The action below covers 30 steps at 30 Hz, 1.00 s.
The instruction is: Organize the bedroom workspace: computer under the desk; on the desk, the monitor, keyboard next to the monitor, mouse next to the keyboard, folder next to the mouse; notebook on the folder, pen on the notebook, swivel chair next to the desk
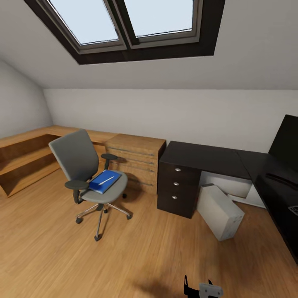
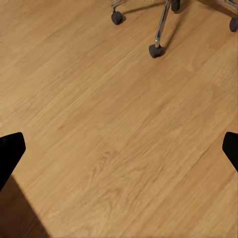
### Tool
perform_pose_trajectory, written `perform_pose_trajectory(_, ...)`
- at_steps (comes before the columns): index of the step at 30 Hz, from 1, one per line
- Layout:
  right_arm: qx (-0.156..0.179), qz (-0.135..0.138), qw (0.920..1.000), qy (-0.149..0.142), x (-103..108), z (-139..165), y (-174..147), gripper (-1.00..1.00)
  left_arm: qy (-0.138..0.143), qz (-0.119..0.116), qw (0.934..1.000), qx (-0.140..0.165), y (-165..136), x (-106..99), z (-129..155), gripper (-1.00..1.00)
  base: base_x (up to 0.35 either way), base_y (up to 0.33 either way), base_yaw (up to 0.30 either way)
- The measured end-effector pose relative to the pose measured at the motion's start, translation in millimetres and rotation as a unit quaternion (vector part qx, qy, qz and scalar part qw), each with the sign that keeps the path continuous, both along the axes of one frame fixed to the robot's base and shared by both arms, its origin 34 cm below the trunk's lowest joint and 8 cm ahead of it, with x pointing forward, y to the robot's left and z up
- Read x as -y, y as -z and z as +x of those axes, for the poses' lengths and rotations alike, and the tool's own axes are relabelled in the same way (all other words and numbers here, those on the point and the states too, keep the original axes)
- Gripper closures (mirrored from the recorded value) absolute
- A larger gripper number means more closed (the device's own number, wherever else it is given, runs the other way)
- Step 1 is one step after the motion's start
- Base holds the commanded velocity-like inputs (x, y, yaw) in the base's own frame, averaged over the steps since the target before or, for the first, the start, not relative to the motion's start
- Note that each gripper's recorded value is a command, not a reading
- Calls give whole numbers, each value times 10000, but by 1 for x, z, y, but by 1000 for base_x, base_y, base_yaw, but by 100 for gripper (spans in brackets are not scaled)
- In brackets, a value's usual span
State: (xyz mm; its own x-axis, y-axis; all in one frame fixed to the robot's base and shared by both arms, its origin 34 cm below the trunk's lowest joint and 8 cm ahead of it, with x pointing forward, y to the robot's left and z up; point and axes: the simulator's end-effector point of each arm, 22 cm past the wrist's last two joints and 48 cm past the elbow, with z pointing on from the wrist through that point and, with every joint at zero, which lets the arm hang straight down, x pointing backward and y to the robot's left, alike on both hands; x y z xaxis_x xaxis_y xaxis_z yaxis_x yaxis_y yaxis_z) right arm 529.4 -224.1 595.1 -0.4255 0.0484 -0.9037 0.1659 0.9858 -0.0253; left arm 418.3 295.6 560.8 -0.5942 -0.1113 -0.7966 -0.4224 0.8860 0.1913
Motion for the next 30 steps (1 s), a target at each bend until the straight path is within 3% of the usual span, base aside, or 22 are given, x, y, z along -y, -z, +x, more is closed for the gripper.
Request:
perform_pose_trajectory(26,-13,-4,10000,2,1,-1,-41,-100,2,2,10000,-7,-41,0,0,-100,-263,0,0)
perform_pose_trajectory(30,-227,145,9996,-128,-20,-17,-30,-100,-50,-81,9999,-64,-37,10,-7,-100,0,0,0)
